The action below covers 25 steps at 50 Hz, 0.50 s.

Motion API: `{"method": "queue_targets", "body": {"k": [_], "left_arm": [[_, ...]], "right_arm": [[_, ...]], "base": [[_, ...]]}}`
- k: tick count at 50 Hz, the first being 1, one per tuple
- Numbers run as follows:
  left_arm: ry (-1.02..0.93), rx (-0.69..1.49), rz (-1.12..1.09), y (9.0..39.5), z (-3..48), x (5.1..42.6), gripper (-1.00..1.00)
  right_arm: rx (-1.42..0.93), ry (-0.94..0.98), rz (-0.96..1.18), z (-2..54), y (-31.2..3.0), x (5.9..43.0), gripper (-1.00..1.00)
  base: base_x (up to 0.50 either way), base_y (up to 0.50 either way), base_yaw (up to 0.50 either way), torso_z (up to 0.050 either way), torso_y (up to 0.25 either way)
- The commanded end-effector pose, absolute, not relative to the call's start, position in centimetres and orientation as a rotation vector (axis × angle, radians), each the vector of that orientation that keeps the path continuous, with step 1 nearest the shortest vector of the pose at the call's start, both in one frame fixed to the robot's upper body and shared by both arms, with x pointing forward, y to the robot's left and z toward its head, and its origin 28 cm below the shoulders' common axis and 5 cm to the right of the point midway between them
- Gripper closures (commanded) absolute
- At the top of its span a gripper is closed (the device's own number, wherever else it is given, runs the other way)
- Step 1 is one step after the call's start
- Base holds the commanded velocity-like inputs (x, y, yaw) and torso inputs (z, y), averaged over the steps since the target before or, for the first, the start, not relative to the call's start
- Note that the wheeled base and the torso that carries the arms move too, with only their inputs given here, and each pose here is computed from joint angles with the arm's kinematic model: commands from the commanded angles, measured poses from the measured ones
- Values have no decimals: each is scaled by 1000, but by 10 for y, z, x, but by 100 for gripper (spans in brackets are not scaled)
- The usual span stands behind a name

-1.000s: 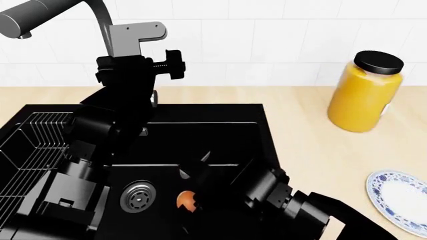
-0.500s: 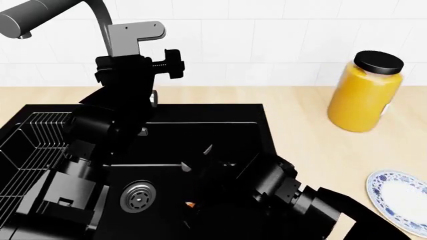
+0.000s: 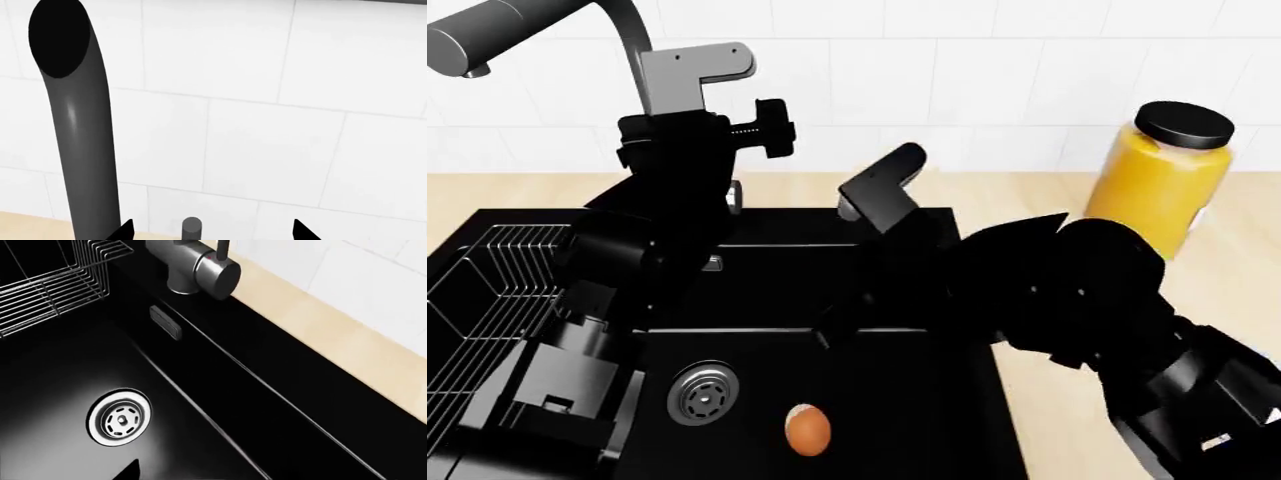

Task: Pick the egg from the counter and place it in the sink. Then turn on the sink faucet.

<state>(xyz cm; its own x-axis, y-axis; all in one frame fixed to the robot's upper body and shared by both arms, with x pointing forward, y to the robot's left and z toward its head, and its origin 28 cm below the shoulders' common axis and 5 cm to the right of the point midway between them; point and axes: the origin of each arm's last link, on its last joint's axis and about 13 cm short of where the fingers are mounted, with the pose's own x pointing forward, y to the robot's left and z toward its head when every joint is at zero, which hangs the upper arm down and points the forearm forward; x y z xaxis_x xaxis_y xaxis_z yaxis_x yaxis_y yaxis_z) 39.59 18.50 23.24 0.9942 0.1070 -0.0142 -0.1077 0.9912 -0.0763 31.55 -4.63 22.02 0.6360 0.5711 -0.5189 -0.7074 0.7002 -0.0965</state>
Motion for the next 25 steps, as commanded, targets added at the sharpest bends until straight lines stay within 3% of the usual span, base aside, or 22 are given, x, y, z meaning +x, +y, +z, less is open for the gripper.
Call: {"method": "queue_targets", "body": {"k": [1, 25], "left_arm": [[7, -79, 101, 184, 233, 395, -100], [2, -205, 33, 178, 243, 388, -100]], "right_arm": [[-319, 270, 601, 264, -70, 297, -100], [-193, -105, 309, 304, -108, 282, -100]], "base": [[0, 0, 0, 0, 0], [0, 0, 0, 0, 0]]}}
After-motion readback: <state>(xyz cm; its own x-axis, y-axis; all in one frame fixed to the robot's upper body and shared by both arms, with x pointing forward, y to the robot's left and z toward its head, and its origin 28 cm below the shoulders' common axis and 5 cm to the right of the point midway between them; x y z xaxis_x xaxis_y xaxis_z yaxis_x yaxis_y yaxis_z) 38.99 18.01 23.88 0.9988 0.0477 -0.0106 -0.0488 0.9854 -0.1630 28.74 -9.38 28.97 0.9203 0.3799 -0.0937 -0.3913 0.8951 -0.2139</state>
